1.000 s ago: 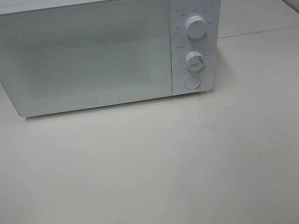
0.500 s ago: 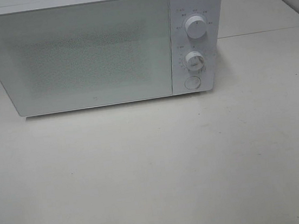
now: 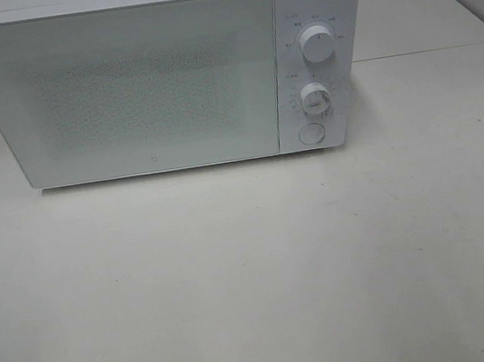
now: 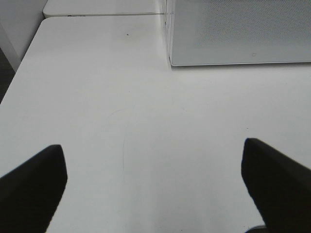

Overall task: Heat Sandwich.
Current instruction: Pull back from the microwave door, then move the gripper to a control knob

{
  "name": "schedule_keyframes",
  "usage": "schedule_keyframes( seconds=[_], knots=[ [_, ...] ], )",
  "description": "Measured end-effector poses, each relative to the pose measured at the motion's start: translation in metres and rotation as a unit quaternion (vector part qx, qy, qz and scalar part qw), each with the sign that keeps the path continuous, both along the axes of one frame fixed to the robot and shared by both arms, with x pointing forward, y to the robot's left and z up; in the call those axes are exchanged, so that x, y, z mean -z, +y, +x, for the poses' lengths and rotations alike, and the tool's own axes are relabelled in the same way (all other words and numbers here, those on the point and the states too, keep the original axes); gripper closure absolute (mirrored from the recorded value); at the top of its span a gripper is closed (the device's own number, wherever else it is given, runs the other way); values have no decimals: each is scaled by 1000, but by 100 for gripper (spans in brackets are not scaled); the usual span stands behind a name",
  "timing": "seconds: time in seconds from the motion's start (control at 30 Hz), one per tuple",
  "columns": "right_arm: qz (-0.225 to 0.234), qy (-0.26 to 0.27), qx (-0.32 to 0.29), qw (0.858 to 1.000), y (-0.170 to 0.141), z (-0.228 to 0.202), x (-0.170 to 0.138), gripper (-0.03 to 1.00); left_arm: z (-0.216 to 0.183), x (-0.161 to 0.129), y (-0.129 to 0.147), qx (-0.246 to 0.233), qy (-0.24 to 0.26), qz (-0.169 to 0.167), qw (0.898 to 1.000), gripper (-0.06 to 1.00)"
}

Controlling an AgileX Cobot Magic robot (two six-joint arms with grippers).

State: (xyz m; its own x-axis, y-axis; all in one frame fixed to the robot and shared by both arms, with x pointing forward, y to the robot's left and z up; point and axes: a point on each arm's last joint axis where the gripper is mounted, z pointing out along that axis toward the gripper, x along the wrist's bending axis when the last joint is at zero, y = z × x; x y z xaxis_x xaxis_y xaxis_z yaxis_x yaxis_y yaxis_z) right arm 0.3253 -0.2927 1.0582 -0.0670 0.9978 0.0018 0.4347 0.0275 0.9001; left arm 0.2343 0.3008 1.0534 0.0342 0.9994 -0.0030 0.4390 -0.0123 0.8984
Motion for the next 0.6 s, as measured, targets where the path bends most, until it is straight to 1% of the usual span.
schedule_keyframes(
  seconds=[0.03,0.3,0.33,0.6],
  knots=[
    [0,0,0,1000,1,9,1,20,0,0,0,0,0,0,1000,3],
    [0,-7,1,1000,2,40,4,20,0,0,0,0,0,0,1000,3],
    [0,-6,1,1000,3,49,7,20,0,0,0,0,0,0,1000,3],
    [1,-18,2,1000,5,84,18,20,0,0,0,0,0,0,1000,3]
  ],
)
